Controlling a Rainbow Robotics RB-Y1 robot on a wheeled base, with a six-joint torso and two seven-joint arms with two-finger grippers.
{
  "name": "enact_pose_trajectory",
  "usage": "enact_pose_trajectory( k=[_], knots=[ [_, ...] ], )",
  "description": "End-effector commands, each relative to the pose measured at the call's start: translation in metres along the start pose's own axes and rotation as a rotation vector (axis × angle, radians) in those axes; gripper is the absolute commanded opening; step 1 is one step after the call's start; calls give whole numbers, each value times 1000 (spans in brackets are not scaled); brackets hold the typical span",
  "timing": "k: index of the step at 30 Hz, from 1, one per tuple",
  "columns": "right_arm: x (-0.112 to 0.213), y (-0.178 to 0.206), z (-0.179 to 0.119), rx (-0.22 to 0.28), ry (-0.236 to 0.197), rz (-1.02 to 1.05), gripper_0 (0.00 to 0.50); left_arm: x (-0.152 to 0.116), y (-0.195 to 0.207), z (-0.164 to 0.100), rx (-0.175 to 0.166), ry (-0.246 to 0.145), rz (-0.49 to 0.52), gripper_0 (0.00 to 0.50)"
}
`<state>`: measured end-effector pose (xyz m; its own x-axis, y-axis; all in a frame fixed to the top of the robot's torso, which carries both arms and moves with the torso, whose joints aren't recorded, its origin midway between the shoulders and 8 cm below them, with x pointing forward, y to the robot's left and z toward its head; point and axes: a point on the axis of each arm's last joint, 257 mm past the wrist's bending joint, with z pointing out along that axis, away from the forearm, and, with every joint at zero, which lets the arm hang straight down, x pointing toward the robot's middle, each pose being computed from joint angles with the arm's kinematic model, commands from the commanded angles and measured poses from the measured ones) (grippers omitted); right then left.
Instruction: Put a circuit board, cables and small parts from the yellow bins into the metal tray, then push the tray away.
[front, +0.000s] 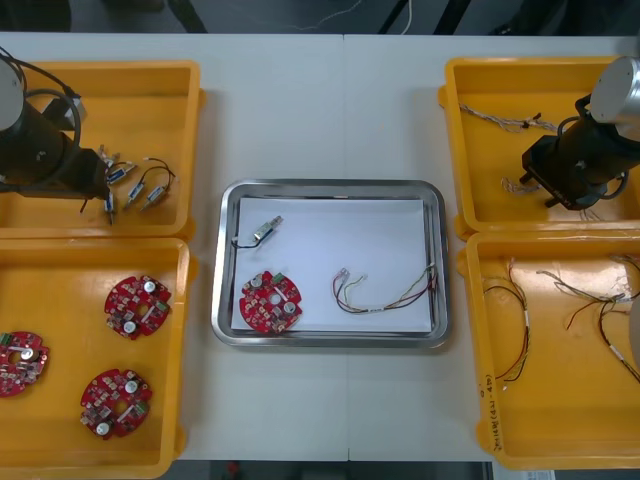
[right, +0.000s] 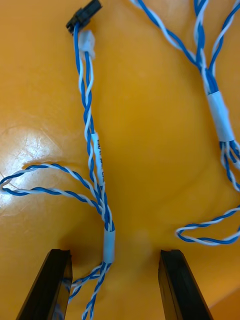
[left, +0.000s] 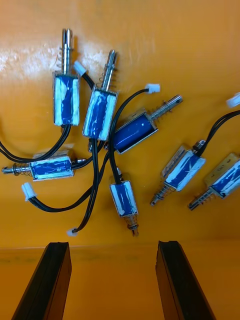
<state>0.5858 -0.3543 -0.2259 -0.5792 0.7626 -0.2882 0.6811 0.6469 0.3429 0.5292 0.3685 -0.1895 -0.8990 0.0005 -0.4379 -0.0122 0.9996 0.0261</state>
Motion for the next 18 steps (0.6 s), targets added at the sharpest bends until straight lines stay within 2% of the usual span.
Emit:
enact_pose_trajectory(
  k=[1, 5, 10, 13, 18],
  knots=[
    [-1, 13, -3, -56, -10, 63, 500, 11, -8, 20, 17, 22, 28, 500],
    [-2, 12, -2, -58, -15, 65, 500, 11, -11, 30, 19, 11, 31, 500],
    [-13, 10, -3, -62, -49, 66, 500, 7, -18, 40, 37, -8, 22, 500],
    [-19, 7, -5, -59, -64, 66, 500, 4, -20, 46, 31, -24, 28, 500],
    [-22, 3, -5, -47, -73, 57, 500, 5, -20, 54, 32, -30, 31, 500]
  ],
)
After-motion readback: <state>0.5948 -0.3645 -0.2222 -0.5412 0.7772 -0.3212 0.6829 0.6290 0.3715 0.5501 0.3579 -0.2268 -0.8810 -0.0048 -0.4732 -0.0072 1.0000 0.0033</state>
